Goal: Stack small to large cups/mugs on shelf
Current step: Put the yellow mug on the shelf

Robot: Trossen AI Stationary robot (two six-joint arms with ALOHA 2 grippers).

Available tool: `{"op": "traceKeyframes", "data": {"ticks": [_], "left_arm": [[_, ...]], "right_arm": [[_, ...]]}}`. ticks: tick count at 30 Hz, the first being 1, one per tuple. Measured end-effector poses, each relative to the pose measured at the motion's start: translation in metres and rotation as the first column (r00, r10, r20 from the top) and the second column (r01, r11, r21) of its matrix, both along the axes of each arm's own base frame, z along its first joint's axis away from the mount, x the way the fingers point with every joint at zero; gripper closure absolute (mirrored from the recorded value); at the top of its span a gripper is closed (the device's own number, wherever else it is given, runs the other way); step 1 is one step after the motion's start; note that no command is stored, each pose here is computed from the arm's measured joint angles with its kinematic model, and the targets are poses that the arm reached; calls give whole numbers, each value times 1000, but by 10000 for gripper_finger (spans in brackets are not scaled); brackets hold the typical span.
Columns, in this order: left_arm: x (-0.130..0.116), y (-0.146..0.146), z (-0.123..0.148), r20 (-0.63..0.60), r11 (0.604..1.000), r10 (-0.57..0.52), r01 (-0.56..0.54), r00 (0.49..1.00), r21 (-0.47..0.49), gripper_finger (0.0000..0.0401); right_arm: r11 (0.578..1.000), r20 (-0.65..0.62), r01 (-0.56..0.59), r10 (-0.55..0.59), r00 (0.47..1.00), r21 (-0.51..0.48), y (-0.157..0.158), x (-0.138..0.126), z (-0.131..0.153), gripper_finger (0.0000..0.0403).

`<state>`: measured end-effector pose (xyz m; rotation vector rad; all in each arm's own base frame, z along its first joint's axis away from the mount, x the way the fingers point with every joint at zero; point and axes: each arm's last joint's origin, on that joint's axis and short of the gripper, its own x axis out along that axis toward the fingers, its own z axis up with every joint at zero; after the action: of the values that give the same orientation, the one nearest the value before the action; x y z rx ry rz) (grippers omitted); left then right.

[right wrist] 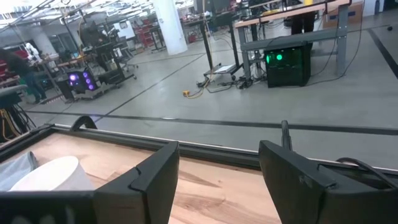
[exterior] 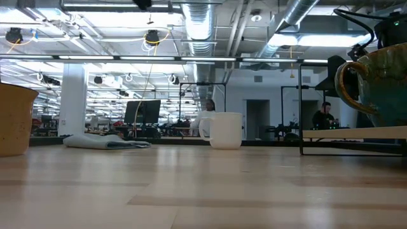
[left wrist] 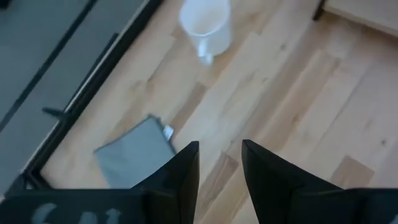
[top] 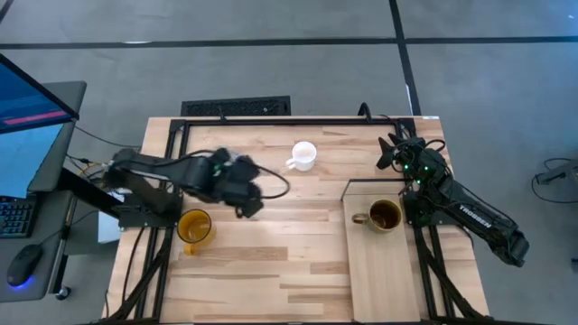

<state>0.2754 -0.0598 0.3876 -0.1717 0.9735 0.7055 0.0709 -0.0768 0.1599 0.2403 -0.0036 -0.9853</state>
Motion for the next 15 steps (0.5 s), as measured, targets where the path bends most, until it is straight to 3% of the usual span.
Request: {"op": "traceKeyframes", "data": {"ticks": [6,15], "left_arm": [[-53,-21,-18,185,988,151,-145,971,-46,288],[-108,-63,-69,396,947,313,-253,863,-197,288]], "right_arm": [[1000,0,0,0,1000,0,0,0,0,159],[1000,0,0,0,1000,0,0,0,0,159]]}}
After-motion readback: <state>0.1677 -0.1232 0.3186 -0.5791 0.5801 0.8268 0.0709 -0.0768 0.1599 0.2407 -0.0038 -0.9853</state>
